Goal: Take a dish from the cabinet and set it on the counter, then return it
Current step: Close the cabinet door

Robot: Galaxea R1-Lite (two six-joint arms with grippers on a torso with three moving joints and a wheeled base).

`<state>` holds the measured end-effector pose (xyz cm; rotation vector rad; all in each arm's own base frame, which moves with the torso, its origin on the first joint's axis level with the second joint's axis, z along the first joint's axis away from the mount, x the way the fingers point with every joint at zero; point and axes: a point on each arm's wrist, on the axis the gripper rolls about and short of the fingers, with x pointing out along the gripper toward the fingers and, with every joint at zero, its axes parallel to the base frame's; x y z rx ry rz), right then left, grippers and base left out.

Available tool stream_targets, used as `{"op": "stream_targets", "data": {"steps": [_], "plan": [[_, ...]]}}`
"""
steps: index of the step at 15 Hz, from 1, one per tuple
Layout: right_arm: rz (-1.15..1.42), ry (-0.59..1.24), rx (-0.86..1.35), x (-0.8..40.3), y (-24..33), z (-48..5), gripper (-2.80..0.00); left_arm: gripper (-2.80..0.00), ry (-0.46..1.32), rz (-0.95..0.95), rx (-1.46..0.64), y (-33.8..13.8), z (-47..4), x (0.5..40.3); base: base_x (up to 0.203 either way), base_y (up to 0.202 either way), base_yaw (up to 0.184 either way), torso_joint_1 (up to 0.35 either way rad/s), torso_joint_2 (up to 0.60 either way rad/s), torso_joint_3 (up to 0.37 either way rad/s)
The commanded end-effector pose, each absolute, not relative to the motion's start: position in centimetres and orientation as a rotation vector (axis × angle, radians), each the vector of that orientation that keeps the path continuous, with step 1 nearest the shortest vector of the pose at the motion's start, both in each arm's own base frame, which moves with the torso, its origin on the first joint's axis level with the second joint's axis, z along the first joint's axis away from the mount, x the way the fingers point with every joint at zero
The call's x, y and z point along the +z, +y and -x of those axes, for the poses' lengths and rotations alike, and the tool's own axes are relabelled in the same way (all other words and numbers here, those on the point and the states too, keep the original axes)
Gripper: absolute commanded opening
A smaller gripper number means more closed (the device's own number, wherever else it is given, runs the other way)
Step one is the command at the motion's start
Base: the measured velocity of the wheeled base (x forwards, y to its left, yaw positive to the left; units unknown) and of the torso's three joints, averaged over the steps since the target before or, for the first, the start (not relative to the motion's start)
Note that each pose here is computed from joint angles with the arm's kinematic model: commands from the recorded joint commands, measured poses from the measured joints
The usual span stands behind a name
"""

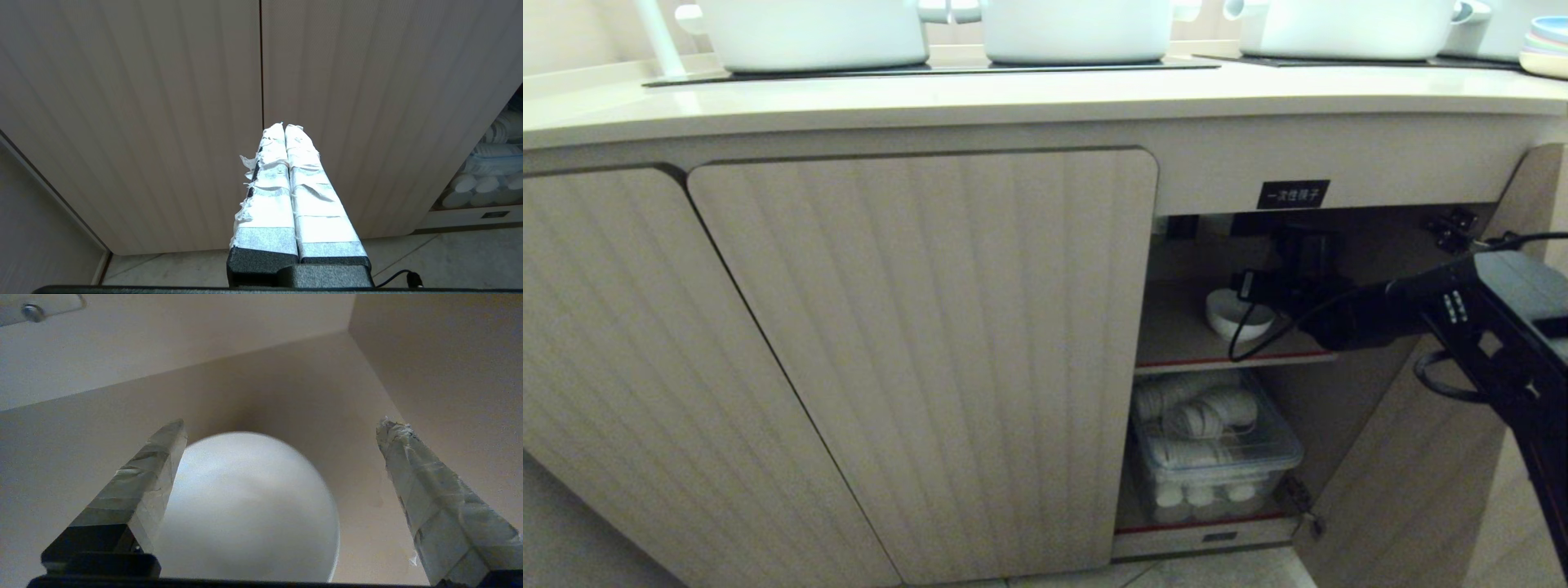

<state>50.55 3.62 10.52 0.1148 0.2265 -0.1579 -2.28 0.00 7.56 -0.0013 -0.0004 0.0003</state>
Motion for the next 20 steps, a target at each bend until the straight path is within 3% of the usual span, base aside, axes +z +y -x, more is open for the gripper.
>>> {"op": "stream_targets", "data": {"steps": [1,10,11,20], "plan": [[-0.106,0.214,-0.153,10.5,3.8,-50.4,0.00,-2.80,-0.001,0.000,0.001,0.0,2.3,7.6,0.000,0.000,0.000,0.000,0.00,0.000],[-0.105,0.185,-0.143,10.4,4.1,-50.3,0.00,-2.80,-0.001,0.002,0.000,0.0,2.3,7.6,0.000,0.000,0.000,0.000,0.00,0.000],[-0.105,0.187,-0.143,10.3,4.1,-50.2,-2.80,-2.80,0.000,0.002,0.000,0.0,2.3,7.5,0.000,0.000,0.000,0.000,0.00,0.000],[-0.083,0.163,-0.124,9.9,4.4,-49.2,-2.80,-2.80,-0.002,0.002,0.001,0.0,2.3,7.6,0.000,0.000,0.000,0.000,0.00,0.000]]}}
